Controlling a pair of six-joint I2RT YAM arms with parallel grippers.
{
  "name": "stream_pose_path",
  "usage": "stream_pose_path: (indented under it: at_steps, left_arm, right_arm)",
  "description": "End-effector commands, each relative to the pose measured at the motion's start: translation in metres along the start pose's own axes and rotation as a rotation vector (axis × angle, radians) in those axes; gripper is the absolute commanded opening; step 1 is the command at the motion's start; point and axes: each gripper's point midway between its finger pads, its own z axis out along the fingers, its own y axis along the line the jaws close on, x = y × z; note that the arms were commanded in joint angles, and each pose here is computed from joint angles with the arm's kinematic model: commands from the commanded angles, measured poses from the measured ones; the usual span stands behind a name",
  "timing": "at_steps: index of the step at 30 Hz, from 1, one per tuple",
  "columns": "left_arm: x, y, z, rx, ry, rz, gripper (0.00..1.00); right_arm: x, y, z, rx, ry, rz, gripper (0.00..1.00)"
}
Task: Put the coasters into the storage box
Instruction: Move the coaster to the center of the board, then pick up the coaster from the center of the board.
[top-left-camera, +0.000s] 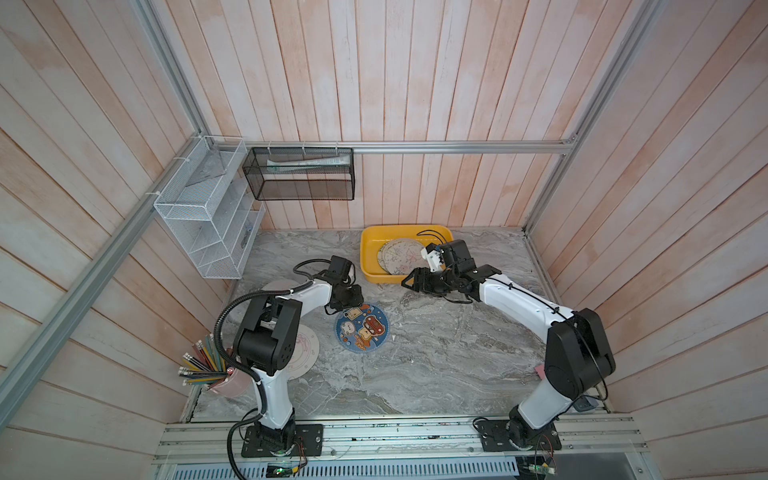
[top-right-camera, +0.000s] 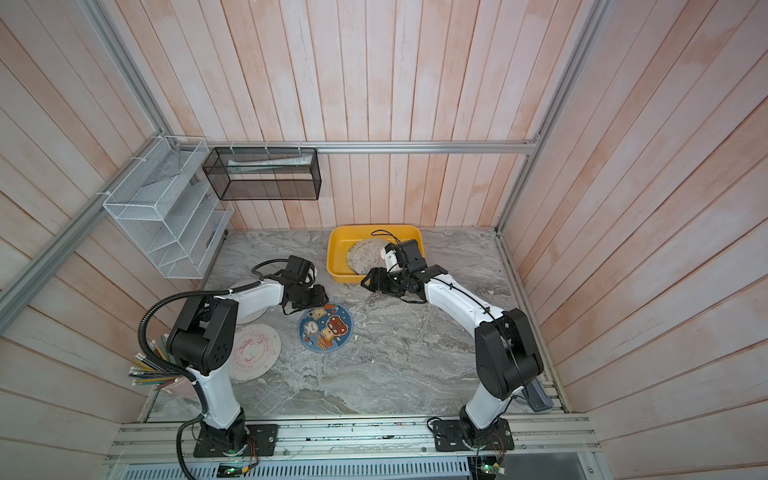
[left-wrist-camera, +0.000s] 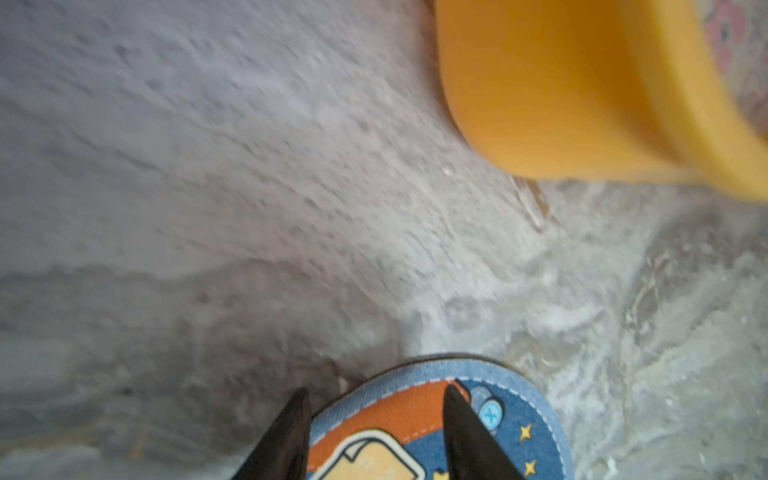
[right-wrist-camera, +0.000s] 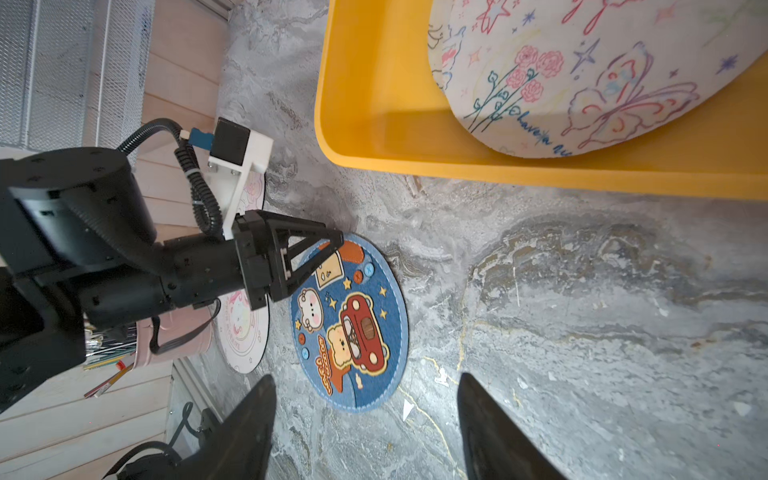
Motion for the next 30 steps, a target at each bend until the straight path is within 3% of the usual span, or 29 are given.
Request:
stream_pose_path:
  at_steps: [1,6,8,14,20,30]
  left_arm:
    - [0.065,0.008,0.012,-0.015,0.199,-0.102,0.57]
    - [0.038,0.008,-0.022,-0.055,0.059,-0.092,0.83]
    - [0.037,0.011,-0.034,-0.057,0.032,-0.098,0.87]
    - [0.080,0.026,-0.047,-0.088,0.096,-0.108,0.87]
    - [0.118,0.030,-0.044,-0.072,0.154,-0.149,0.84]
    - [0.146,0.002,-0.032,-0.018,0.229,-0.130,0.80]
  right_arm:
    - [0.008,0.009,0.001,-0.025,0.008,-0.012,0.69]
    - [0.031,0.008,0.015,-0.015,0.065,-0.020,0.69]
    - [0.045,0.005,0.022,-0.003,0.101,-0.023,0.70]
    - [0.086,-0.003,0.039,0.023,0.204,-0.030,0.71]
    - [0.103,-0.012,0.047,0.036,0.247,-0.018,0.71]
    - [0.121,-0.030,0.060,0.089,0.300,0.015,0.70]
